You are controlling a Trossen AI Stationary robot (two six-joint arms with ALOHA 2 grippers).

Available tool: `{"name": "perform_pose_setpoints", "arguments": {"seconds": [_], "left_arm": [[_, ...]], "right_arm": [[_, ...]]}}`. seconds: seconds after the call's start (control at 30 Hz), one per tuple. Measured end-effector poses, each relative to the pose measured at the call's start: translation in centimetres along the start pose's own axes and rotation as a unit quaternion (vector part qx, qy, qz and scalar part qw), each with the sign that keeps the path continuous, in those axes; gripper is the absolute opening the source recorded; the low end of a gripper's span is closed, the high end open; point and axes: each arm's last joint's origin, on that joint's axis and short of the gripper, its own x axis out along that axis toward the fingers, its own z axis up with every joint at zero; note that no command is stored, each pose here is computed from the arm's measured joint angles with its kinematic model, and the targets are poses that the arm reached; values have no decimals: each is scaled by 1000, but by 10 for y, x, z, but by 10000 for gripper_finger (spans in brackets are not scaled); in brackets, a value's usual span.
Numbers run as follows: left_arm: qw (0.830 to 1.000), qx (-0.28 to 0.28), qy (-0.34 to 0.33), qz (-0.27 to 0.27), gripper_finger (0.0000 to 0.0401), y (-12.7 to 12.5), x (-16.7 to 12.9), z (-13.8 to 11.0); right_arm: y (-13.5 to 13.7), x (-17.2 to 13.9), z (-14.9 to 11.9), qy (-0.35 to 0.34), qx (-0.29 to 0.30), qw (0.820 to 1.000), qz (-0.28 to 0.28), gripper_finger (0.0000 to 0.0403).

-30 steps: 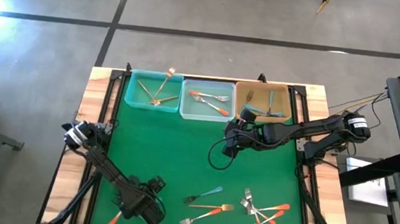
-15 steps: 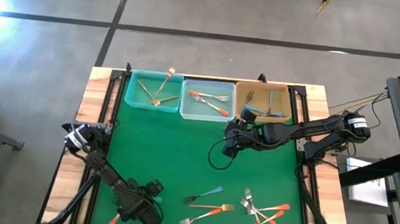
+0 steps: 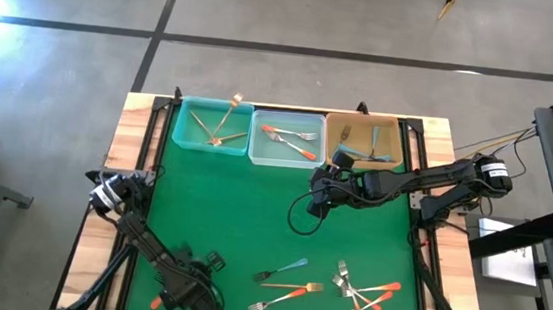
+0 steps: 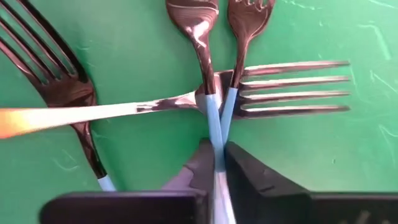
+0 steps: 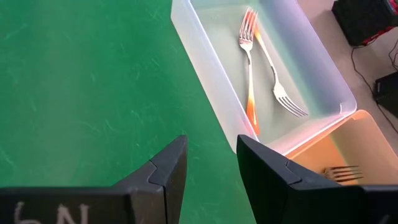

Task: Sort silverware by color (type)
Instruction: Put the blue fork into the orange bin

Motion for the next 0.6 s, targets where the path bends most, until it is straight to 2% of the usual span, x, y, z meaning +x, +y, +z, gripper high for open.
{"name": "perform_pose_setpoints", "arguments": {"seconds": [0.23,0.6], "left_arm": [[1000,16,-4,-3,7,0,-5,-2],[1000,7,-6,1,2,0,-31,-8]], "right_arm": [[0,0,0,-2,1,1000,0,132],[0,0,1,-5,3,1000,1,132]]}}
